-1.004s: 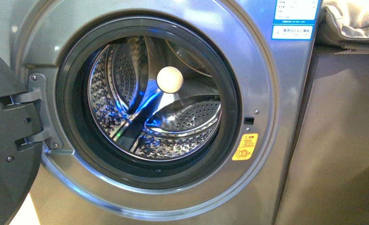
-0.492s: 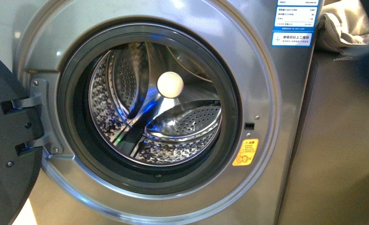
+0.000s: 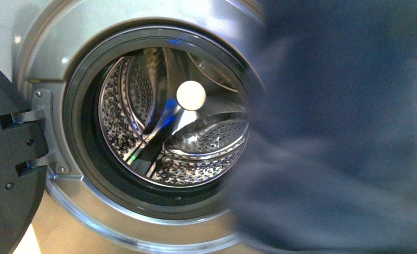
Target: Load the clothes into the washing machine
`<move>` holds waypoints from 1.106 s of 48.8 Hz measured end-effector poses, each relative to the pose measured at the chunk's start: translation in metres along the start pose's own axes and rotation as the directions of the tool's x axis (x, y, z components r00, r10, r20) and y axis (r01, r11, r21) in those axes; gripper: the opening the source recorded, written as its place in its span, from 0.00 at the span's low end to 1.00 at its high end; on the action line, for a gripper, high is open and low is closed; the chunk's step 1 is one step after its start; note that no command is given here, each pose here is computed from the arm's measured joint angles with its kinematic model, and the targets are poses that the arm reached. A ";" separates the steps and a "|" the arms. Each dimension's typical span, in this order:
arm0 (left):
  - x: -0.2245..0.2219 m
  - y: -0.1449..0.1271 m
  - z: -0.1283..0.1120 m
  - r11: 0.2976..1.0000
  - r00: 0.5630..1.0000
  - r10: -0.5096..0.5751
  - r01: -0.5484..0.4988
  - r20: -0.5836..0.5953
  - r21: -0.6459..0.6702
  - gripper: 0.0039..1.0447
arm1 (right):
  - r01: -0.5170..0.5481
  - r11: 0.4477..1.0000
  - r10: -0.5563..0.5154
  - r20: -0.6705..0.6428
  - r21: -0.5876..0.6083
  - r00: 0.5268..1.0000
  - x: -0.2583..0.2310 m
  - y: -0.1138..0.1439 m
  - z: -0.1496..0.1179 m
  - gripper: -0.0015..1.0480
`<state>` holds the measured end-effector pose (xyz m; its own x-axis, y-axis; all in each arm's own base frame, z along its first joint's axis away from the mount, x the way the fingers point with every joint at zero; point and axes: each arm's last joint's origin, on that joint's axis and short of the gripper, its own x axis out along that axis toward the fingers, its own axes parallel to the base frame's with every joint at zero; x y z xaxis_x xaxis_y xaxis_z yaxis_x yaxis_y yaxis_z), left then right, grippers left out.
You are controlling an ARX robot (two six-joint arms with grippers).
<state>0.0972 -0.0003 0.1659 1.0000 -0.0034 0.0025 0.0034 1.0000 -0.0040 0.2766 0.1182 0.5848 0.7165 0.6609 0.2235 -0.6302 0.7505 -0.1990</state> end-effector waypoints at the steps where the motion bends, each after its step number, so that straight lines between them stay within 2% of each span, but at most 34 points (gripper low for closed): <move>1: 0.000 0.000 0.000 1.000 1.000 0.000 0.000 0.000 0.000 0.94 | -0.004 1.000 0.004 -0.013 0.007 1.000 0.002 0.000 -0.004 0.03; 9: 0.000 0.000 0.000 1.000 1.000 0.000 0.000 0.000 0.000 0.94 | 0.017 0.999 -0.014 -0.061 0.043 0.998 0.009 -0.005 -0.020 0.03; 25: 0.000 0.000 0.000 1.000 1.000 0.000 0.000 0.000 0.000 0.94 | -0.025 0.998 0.027 -0.036 0.056 0.999 0.007 0.006 -0.012 0.03; 54: 0.000 0.000 0.000 1.000 1.000 0.000 0.000 0.000 0.000 0.94 | -0.020 0.998 0.022 -0.036 0.055 0.999 0.007 0.006 -0.011 0.03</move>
<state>0.0972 -0.0003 0.1659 1.0000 -0.0034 0.0025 0.0034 1.0000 -0.0040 0.2812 0.1274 0.5743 0.7126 0.6768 0.1849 -0.6600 0.7360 -0.1504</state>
